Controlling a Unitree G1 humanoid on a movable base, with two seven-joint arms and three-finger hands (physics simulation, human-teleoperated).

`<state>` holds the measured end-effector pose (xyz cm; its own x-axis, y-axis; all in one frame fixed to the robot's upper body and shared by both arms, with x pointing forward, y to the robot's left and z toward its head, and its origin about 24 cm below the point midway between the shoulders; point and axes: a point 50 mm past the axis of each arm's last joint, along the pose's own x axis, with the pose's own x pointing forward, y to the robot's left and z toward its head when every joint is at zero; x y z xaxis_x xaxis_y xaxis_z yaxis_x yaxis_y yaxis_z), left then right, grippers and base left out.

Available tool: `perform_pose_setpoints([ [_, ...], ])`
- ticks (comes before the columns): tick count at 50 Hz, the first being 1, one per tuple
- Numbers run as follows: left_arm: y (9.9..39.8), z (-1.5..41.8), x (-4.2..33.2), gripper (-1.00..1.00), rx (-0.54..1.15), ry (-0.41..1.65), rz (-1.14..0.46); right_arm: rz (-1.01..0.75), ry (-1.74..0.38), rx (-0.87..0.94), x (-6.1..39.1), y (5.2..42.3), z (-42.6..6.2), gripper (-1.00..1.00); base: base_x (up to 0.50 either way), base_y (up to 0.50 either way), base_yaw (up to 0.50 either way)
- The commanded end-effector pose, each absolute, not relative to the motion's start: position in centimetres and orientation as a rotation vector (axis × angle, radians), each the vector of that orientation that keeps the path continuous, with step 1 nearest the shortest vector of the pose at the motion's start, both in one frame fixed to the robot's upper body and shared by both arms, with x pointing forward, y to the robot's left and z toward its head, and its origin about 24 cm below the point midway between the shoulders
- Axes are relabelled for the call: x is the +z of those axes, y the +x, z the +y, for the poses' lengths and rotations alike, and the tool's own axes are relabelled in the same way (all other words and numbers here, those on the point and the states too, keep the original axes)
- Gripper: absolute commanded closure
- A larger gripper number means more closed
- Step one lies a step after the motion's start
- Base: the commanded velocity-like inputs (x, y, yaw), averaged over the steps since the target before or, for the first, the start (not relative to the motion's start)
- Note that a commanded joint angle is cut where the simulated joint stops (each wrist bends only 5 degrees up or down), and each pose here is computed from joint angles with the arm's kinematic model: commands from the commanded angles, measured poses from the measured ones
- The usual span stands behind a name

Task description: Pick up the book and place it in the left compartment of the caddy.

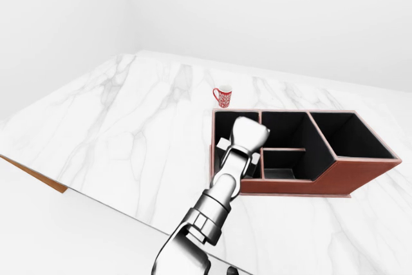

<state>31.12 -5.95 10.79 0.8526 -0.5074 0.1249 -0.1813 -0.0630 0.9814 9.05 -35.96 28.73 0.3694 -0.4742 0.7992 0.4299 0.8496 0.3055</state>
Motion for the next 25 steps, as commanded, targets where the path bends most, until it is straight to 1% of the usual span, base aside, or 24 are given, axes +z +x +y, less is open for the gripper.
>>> perform_pose_setpoints([
  [1,31.5,-6.0,9.9,1.00,-0.287,1.606,-0.564,-1.040,0.041,-0.574,28.7,9.1,-35.8,-1.00,0.00,0.00,0.00],
  [10,31.8,-5.7,9.4,1.00,-0.291,1.593,-0.553,-1.041,0.038,-0.576,28.7,9.0,-35.9,-1.00,0.00,0.00,0.00],
  [25,32.9,-4.5,6.9,1.00,-0.309,1.561,-0.491,-1.044,0.036,-0.573,28.7,9.0,-35.8,-1.00,0.00,0.00,0.00],
])
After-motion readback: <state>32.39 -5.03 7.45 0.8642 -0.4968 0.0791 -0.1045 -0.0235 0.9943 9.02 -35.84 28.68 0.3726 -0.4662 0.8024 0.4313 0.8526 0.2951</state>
